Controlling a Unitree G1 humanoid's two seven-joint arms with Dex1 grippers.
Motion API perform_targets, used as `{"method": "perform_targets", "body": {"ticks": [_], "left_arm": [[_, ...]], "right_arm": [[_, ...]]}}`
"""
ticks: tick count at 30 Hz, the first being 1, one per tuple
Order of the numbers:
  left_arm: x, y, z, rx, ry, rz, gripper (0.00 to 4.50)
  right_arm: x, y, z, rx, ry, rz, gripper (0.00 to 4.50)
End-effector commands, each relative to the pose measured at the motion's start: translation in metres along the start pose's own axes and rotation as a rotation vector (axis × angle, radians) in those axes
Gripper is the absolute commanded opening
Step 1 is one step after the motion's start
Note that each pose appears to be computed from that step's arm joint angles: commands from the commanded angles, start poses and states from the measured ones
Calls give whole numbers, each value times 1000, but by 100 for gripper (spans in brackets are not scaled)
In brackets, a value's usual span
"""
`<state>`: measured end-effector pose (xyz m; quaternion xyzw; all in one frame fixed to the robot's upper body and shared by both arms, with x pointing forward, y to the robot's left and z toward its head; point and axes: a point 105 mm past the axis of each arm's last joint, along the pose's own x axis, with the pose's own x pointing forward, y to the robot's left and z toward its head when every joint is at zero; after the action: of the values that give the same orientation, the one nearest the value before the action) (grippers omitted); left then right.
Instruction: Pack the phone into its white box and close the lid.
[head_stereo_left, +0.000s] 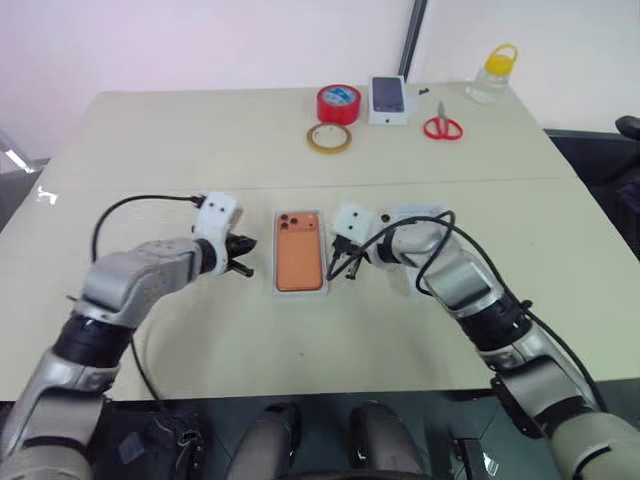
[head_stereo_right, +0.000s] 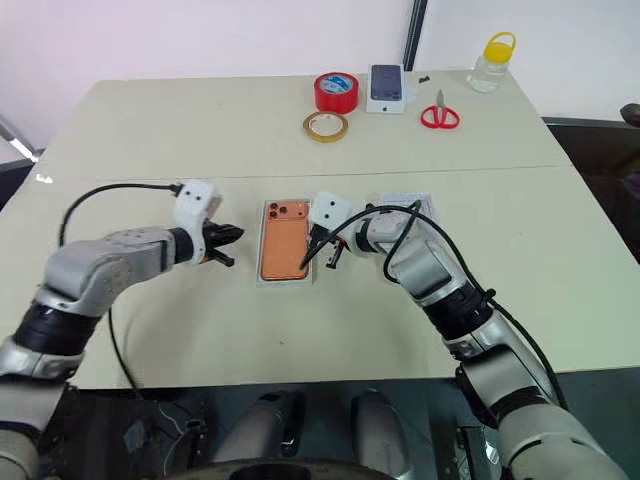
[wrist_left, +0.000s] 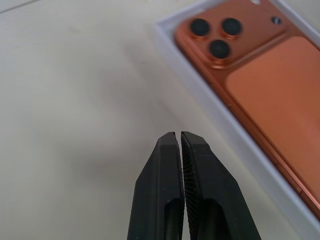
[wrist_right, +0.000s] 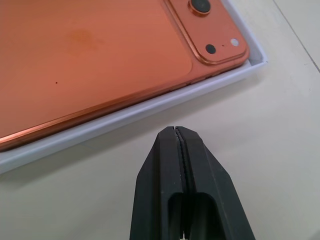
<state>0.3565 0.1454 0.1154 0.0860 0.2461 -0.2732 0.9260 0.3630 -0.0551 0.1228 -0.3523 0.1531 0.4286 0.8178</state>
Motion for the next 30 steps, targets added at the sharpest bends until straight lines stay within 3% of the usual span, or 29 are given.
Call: {"method": "perform_targets", "body": {"ticks": [1, 8, 16, 22, 30], "left_arm": [[6, -13, 9, 62, -6, -69, 21], [20, -51, 7, 102, 7, -233, 21], [32, -107, 27, 152, -23, -431, 21], [36, -158, 27, 211, -2, -595, 21], [37, -172, 25, 212, 11, -637, 21]], "right_arm": [[2, 0, 17, -64, -29, -5, 0], [2, 6, 20, -80, -39, 18, 0], [-29, 9, -2, -61, -1, 34, 0], [-59, 18, -28, -46, 75, 39, 0], [-74, 24, -46, -16, 142, 23, 0]]}}
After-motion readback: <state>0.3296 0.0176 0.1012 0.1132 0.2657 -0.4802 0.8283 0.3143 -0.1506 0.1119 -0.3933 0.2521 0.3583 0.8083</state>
